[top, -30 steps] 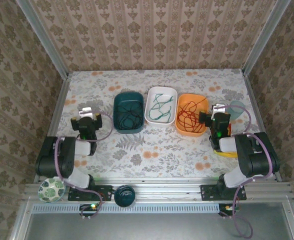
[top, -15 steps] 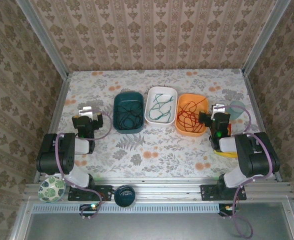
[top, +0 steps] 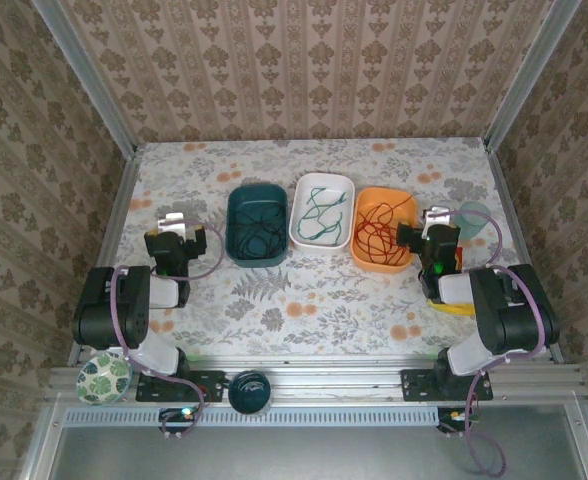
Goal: Untangle the cables
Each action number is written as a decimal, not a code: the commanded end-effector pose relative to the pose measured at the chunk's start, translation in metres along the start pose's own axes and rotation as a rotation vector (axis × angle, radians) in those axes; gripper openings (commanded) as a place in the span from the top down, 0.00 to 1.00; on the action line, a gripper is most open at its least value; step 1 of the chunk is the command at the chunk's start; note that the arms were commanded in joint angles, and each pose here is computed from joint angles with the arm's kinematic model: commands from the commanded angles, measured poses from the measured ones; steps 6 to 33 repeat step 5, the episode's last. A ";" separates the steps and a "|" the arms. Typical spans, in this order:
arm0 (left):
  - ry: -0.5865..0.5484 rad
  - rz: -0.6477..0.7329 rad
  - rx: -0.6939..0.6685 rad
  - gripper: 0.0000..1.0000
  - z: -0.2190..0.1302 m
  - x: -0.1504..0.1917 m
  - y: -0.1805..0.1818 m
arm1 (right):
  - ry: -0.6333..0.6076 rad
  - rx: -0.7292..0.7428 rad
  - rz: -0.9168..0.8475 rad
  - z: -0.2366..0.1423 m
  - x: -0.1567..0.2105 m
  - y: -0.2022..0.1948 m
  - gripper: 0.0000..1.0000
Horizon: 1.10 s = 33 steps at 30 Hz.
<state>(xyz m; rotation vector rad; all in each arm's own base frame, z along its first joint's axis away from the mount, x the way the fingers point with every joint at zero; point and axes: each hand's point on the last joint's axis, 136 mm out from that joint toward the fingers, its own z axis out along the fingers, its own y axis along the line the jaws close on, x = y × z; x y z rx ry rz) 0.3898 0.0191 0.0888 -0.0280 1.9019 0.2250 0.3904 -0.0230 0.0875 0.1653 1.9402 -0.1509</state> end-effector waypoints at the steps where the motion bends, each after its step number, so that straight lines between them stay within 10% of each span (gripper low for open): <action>1: -0.035 -0.015 0.005 0.00 0.001 -0.012 0.000 | -0.024 -0.032 0.009 0.003 -0.012 0.005 0.00; 33: -0.034 -0.014 0.005 0.00 0.001 -0.012 0.001 | -0.029 -0.062 -0.002 0.001 -0.013 0.010 0.00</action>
